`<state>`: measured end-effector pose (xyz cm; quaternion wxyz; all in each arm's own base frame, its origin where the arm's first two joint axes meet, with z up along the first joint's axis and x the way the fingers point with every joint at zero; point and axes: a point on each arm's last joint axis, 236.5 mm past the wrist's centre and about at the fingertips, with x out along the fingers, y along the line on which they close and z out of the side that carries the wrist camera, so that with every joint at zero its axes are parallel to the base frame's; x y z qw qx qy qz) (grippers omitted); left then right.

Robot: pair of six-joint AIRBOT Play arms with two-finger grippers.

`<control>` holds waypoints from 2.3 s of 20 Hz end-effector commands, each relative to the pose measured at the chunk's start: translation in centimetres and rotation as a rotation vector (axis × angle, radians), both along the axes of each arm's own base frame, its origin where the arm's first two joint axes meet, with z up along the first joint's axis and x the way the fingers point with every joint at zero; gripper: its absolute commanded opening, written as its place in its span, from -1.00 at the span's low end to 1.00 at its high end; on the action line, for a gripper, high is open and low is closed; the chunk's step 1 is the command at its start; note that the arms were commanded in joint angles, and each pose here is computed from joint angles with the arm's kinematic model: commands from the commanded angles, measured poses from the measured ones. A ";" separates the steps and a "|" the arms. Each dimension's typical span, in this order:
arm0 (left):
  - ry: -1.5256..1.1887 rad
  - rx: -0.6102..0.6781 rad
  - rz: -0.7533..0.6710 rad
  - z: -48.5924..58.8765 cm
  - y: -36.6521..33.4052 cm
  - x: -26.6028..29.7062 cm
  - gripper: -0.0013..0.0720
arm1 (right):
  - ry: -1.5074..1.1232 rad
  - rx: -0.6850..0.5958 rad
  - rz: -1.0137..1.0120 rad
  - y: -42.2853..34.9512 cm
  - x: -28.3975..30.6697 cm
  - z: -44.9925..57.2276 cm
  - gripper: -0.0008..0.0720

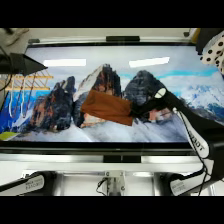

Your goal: Fold the shirts.

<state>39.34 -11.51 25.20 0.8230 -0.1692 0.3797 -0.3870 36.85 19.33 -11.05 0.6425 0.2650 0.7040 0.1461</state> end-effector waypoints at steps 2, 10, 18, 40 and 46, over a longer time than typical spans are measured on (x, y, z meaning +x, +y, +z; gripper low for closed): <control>-0.001 0.000 0.001 0.0 0.0 0.0 -0.87 | -0.129 0.129 0.061 2.4 1.8 2.4 -0.66; -0.001 0.000 0.002 0.0 0.0 0.0 -0.87 | -0.470 -0.101 -0.060 -9.6 12.6 12.2 -0.79; 0.003 0.001 -0.015 0.0 -0.7 -0.2 -0.87 | -0.157 -0.604 -0.483 -40.9 1.5 12.5 -0.79; 0.066 -0.031 -0.100 0.0 -5.8 -2.0 -0.87 | 0.367 -0.464 -0.885 -42.2 -26.2 1.3 -0.73; 0.041 -0.036 -0.068 0.1 -5.5 -0.9 -0.87 | 0.414 -0.535 -0.796 -42.4 -28.6 4.7 0.85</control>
